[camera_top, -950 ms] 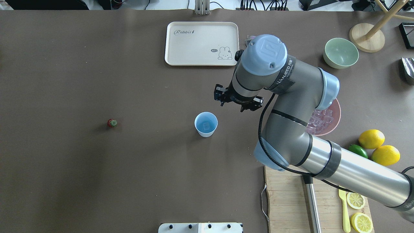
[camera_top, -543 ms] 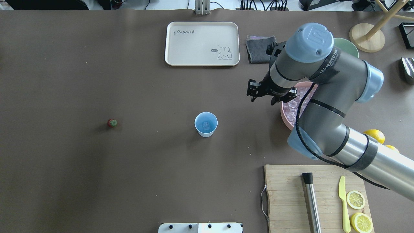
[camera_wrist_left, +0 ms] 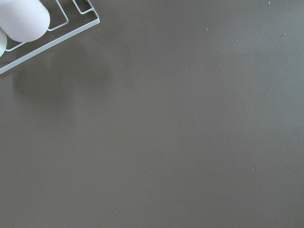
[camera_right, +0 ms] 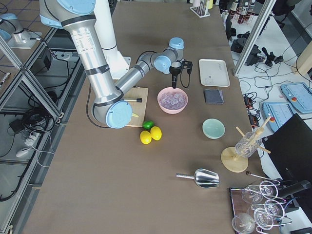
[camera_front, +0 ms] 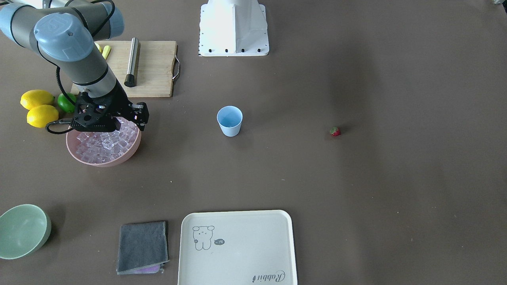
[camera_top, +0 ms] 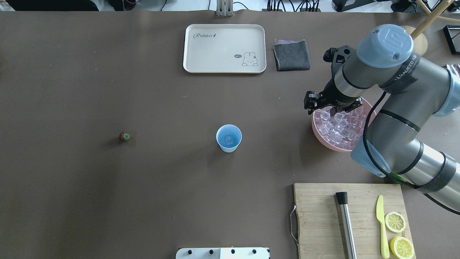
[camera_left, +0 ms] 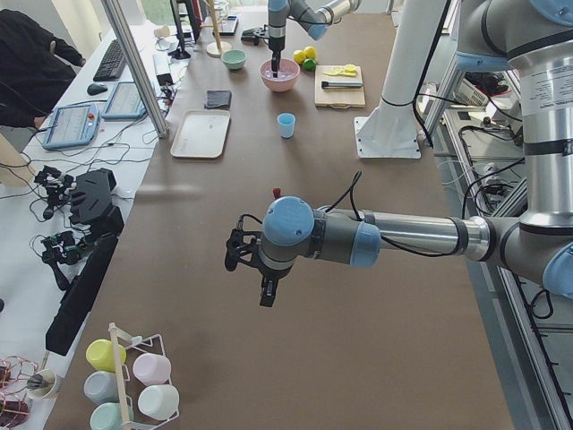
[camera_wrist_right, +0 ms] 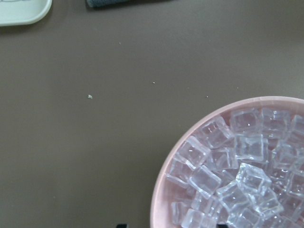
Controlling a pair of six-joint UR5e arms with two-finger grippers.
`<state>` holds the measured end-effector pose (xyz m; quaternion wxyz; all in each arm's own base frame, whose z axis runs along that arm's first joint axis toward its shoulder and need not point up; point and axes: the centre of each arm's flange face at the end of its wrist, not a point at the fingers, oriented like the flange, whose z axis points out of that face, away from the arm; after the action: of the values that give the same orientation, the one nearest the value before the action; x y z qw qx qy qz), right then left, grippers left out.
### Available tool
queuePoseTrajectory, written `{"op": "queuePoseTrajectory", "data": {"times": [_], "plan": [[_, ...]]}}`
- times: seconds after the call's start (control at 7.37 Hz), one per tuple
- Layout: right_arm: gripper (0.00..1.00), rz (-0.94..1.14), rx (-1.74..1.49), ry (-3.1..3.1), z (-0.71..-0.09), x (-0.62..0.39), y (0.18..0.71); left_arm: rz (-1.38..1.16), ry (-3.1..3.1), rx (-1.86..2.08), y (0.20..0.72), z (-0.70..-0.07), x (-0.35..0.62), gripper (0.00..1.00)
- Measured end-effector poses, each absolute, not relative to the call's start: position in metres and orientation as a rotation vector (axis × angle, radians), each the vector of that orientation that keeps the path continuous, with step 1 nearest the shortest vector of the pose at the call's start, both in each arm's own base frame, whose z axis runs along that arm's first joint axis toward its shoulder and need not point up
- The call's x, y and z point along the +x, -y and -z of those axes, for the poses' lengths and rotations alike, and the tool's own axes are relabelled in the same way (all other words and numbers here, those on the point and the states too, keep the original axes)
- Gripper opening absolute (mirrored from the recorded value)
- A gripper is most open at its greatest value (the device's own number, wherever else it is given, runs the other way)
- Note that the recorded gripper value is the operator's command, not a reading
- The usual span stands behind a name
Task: Put ice and strawberries in cup
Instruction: 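Move the right gripper back over the bowl of ice cubes, then grasp another ice cube from the bowl with the right gripper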
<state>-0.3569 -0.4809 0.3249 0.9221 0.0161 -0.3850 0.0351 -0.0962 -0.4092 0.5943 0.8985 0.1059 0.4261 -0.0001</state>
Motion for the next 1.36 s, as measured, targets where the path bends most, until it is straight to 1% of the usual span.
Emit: {"op": "queuePoseTrajectory", "data": {"times": [0.27, 0.41, 0.54, 0.81, 1.09, 1.36], "plan": [[0.62, 0.046, 0.043, 0.776, -0.344, -0.353, 0.474, 0.002, -0.881, 0.231, 0.409, -0.593, -0.099, 0.98], [0.58, 0.13, 0.042, 0.788, -0.349, -0.354, 0.471, 0.004, -0.88, 0.239, 0.409, -0.592, -0.101, 0.98], [0.58, 0.218, 0.054, 0.794, -0.354, -0.354, 0.469, 0.006, -0.879, 0.244, 0.408, -0.591, -0.102, 0.98], [0.58, 0.408, 0.105, 0.785, -0.366, -0.351, 0.466, 0.009, -0.878, 0.25, 0.408, -0.59, -0.104, 0.98], [0.63, 0.532, 0.141, 0.773, -0.374, -0.351, 0.466, 0.012, -0.876, 0.264, 0.407, -0.588, -0.108, 0.98], [0.63, 0.618, 0.159, 0.759, -0.386, -0.351, 0.466, 0.021, -0.872, 0.282, 0.406, -0.582, -0.114, 0.98]]}}
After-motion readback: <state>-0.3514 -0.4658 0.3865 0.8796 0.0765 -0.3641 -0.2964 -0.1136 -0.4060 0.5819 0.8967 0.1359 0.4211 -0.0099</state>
